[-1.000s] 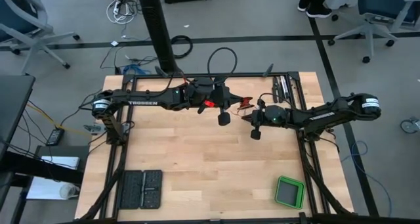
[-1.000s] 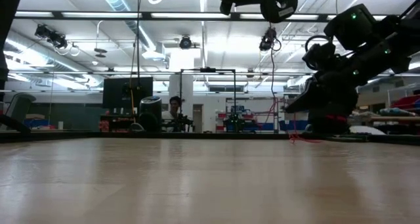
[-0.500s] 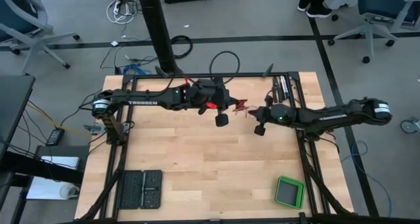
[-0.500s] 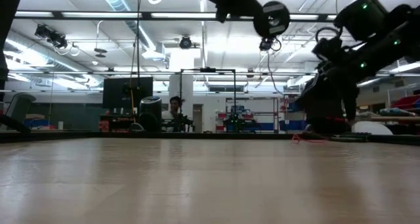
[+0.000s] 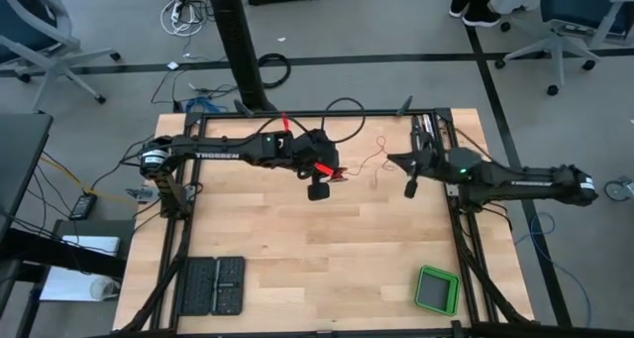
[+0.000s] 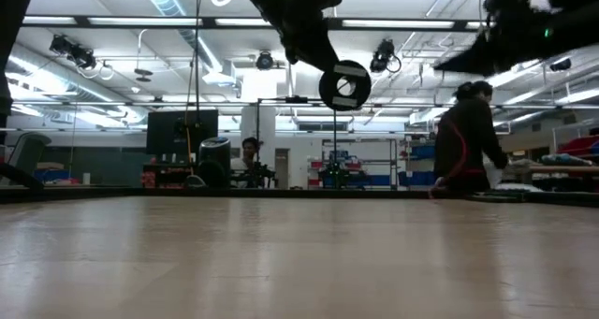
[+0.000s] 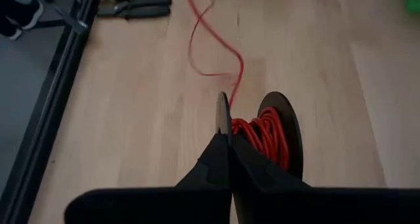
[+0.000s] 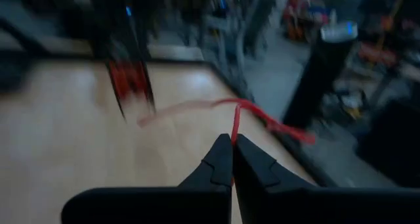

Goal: Coil cords
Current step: Coil the red wire cable onto the black spool

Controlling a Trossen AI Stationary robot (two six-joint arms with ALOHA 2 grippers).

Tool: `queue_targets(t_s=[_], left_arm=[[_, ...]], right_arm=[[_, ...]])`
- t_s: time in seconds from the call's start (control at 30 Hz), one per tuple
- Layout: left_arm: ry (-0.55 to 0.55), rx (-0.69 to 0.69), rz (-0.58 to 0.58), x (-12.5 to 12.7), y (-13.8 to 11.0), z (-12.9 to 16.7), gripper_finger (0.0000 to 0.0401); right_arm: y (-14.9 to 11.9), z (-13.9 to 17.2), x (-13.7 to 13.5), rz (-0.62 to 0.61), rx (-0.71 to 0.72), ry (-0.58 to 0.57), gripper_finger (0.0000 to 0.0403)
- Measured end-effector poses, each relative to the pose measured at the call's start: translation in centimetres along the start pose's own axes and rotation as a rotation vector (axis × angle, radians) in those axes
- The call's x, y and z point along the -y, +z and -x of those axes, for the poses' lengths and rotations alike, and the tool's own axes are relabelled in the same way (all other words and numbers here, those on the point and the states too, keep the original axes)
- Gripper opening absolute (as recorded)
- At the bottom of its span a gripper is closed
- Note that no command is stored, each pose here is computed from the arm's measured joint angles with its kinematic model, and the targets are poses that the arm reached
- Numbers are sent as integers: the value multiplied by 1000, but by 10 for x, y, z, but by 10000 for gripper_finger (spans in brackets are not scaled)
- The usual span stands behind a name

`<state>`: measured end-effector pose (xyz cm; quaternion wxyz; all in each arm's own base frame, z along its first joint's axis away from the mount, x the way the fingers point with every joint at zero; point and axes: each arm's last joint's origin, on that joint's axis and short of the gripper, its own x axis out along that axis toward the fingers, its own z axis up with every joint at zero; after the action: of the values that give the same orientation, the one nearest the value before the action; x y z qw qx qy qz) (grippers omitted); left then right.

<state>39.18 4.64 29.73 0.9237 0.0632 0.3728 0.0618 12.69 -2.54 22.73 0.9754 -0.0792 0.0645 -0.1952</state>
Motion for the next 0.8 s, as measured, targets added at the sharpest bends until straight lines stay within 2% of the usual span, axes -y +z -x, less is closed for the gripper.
queue_targets(t_s=[0.17, 0.23, 0.3, 0.43, 0.57, 0.67, 0.8], left_arm=[[4, -6, 6, -1, -3, -17, 1], [12, -12, 24, -1, -5, -26, 1], [30, 39, 69, -2, -1, -33, 1], [63, 114, 161, -3, 2, -50, 1], [172, 196, 256, -6, 7, -57, 1], [248, 254, 323, -10, 11, -58, 1], [283, 370, 401, -18, 20, -54, 1]], right_arm=[[43, 13, 7, -65, 170, 83, 0], [56, 15, 9, -69, 204, 116, 0], [66, 14, 9, -73, 223, 133, 0], [73, 4, 7, -106, 183, 154, 0], [72, -10, 2, -125, 145, 172, 0], [71, -19, -4, -123, 137, 192, 0], [71, -28, -12, -123, 140, 221, 0]])
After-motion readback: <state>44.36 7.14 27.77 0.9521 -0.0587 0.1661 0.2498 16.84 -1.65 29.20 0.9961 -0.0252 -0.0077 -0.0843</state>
